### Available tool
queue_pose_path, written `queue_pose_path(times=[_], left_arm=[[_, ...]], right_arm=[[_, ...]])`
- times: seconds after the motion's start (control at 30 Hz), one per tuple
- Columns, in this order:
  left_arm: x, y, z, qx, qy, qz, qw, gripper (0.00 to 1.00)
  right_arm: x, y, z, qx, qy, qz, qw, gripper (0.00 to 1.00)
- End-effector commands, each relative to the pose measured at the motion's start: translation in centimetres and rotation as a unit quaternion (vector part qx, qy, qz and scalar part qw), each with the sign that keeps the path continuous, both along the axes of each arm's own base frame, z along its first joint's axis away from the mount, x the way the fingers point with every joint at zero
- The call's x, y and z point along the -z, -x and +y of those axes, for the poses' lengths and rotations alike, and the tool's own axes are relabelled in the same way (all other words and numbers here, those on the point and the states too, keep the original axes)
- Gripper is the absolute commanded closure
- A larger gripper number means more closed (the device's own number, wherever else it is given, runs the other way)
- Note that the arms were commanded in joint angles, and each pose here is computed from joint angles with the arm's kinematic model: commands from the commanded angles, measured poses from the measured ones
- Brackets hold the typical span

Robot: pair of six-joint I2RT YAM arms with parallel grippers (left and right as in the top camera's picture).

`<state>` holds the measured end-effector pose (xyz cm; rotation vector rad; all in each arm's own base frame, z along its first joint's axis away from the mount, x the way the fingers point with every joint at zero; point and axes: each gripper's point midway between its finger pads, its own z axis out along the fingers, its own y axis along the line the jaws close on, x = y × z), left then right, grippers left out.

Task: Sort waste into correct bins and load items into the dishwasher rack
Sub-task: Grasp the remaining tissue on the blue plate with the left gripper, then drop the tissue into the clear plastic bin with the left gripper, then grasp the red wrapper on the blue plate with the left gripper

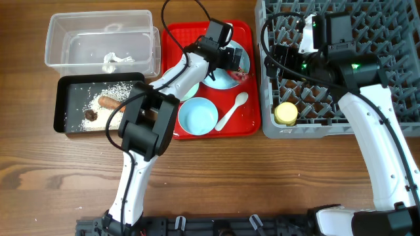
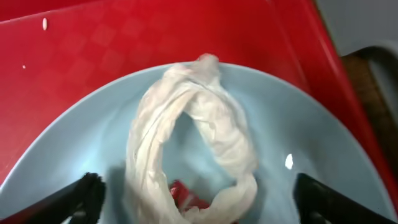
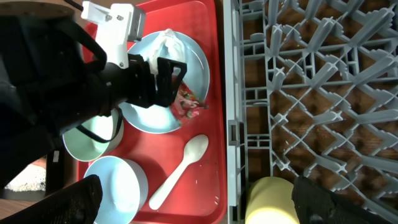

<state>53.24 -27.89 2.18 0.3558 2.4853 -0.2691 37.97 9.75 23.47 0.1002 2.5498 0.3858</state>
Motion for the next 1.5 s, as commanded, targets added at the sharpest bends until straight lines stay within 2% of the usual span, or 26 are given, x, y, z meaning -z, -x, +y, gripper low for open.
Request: queue_pose_path(times=[0.0, 0.03, 0.07, 0.13, 0.17, 0.2, 0.3, 0.4, 0.5, 0.63, 0.7, 0.8, 0.9, 1.03, 1.07, 1.13, 1.17, 1.23, 1.37, 1.47], left_arm=[[0.3, -0.5, -0.1, 0.002, -0.016, -0.012, 1.0, 0.29], [0.4, -0.4, -0.3, 0.004, -0.017, -0.011, 1.0, 0.39], [0.5, -0.1, -0.8, 0.008, -0.017, -0.011, 1.0, 0.57], [0.4, 0.1, -1.2, 0.013, -0.017, -0.012, 1.0, 0.74], [0.4, 0.1, -1.3, 0.014, -0.016, -0.013, 1.0, 0.87], [0.3, 0.1, -1.3, 0.013, -0.016, -0.014, 1.0, 0.95], [-0.9, 0.0, -0.6, 0.006, -0.014, -0.014, 1.0, 0.96], [-5.8, -0.9, 1.6, -0.034, 0.013, -0.031, 0.999, 0.96], [-11.0, -2.0, 5.4, -0.082, 0.038, -0.054, 0.994, 0.96], [-16.1, -1.8, 12.2, -0.137, 0.037, -0.065, 0.988, 0.96], [-16.5, -1.5, 15.7, -0.19, 0.022, -0.057, 0.98, 0.96], [-15.1, -0.4, 22.5, -0.282, -0.046, -0.03, 0.958, 0.96], [-12.9, 0.5, 26.5, -0.321, -0.093, 0.002, 0.943, 0.96], [-10.0, 1.1, 29.8, -0.388, -0.081, 0.042, 0.917, 0.96], [-9.8, 1.2, 30.3, -0.403, -0.071, 0.046, 0.911, 0.94], [-9.6, 1.0, 29.8, -0.395, -0.051, 0.052, 0.916, 0.34], [-9.6, 0.9, 29.2, -0.379, -0.05, 0.054, 0.922, 0.01], [-9.5, 0.8, 26.8, -0.302, -0.054, 0.064, 0.95, 0.0], [-10.0, 1.0, 19.2, -0.186, -0.041, 0.054, 0.98, 0.0], [-9.8, 2.9, 11.1, -0.025, -0.047, 0.052, 0.997, 0.0]], right_arm=[[0.1, -0.1, 0.2, -0.002, -0.003, 0.002, 1.0, 0.0], [0.1, 0.0, 0.2, -0.002, -0.003, 0.003, 1.0, 0.0], [0.1, 0.0, 0.1, -0.002, -0.003, 0.003, 1.0, 0.0], [0.1, 0.0, 0.1, -0.002, -0.003, 0.004, 1.0, 0.01], [0.1, 0.0, 0.1, -0.002, -0.002, 0.004, 1.0, 0.0], [0.1, 0.0, 0.1, -0.002, -0.002, 0.004, 1.0, 0.0], [0.1, 0.0, 0.2, -0.012, 0.004, 0.001, 1.0, 0.0], [0.1, 0.0, 0.2, -0.012, 0.004, 0.0, 1.0, 0.0], [0.1, -0.1, 0.2, -0.012, 0.004, -0.001, 1.0, 0.0], [0.0, -0.2, 0.2, -0.012, 0.003, -0.004, 1.0, 0.0], [0.0, -0.2, 0.2, -0.012, 0.003, -0.005, 1.0, 0.0], [-0.1, -0.3, 0.2, -0.012, 0.002, -0.007, 1.0, 0.0], [-0.2, -0.5, 0.3, -0.012, 0.001, -0.013, 1.0, 0.0], [-0.3, -0.5, 0.3, -0.011, 0.001, -0.013, 1.0, 0.0], [-0.2, -0.5, 0.2, -0.011, 0.001, -0.011, 1.0, 0.0], [-0.2, -0.5, 0.2, -0.011, 0.001, -0.011, 1.0, 0.0], [-0.2, -0.5, 0.3, -0.011, 0.001, -0.012, 1.0, 0.0], [-0.3, -0.6, 0.3, -0.011, 0.0, -0.014, 1.0, 0.0], [-0.4, -0.7, 0.3, -0.011, 0.0, -0.017, 1.0, 0.0], [-0.3, -0.6, 0.3, -0.011, 0.0, -0.015, 1.0, 0.0]])
